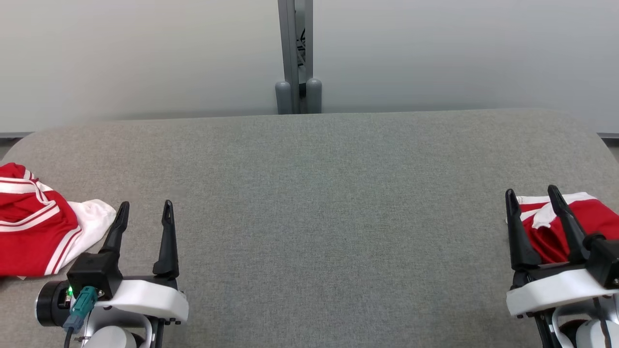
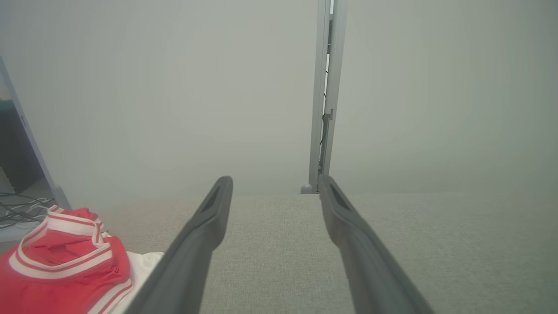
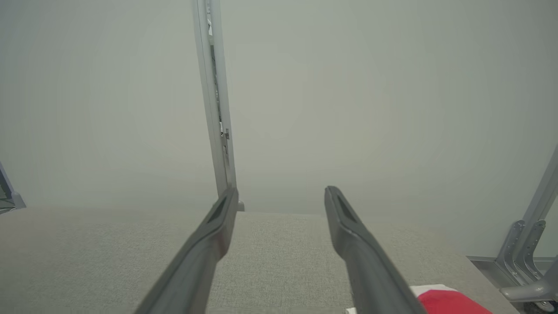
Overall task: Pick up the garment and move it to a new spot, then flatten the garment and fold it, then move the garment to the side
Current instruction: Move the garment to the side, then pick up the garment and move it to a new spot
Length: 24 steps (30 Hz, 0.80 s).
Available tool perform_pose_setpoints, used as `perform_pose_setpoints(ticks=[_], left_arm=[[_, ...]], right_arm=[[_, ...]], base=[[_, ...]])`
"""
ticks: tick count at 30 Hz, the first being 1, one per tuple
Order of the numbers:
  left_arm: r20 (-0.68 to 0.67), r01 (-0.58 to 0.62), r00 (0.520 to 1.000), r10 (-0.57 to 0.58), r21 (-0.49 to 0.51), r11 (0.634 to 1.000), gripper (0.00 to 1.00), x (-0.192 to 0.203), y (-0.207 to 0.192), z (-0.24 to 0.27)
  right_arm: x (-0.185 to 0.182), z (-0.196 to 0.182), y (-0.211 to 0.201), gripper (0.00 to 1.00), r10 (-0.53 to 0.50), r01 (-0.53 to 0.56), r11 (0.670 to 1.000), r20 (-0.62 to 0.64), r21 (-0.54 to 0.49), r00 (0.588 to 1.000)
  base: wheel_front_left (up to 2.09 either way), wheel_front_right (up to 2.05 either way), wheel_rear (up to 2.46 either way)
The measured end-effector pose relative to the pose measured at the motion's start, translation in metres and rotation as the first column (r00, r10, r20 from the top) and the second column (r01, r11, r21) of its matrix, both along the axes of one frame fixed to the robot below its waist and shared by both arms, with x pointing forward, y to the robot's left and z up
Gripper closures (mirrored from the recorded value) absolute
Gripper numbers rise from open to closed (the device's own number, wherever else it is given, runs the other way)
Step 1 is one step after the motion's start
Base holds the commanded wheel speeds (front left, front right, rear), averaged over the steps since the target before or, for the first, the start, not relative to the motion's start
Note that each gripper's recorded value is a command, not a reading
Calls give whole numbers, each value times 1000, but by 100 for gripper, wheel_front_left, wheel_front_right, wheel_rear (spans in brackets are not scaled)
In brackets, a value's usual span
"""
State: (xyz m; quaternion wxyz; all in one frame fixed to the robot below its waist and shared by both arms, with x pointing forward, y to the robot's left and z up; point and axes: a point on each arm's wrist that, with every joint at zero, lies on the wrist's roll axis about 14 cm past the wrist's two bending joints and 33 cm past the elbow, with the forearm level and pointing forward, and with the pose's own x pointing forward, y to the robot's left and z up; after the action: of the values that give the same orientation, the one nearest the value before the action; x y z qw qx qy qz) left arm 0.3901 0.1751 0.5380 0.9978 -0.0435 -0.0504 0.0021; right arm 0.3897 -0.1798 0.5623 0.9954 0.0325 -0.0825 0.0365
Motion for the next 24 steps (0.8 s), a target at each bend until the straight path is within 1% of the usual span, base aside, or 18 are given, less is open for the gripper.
perform_pose_setpoints(ticks=[7, 14, 24], left_arm=[[-22, -10, 1000, 11, 8, 1000, 0, -12, 6, -9], [-4, 6, 1000, -6, 0, 1000, 0, -11, 3, -6], [-18, 20, 1000, -20, -6, 1000, 0, -9, 0, -12]], right_arm=[[-15, -13, -10, 0, -28, 29, 999, -42, 15, 999], [-16, -15, -13, 0, -35, 36, 999, -51, 18, 998], [-13, -18, -12, 0, -31, 33, 999, -61, 25, 998]], base=[[0, 0, 0], [0, 0, 0], [0, 0, 0]])
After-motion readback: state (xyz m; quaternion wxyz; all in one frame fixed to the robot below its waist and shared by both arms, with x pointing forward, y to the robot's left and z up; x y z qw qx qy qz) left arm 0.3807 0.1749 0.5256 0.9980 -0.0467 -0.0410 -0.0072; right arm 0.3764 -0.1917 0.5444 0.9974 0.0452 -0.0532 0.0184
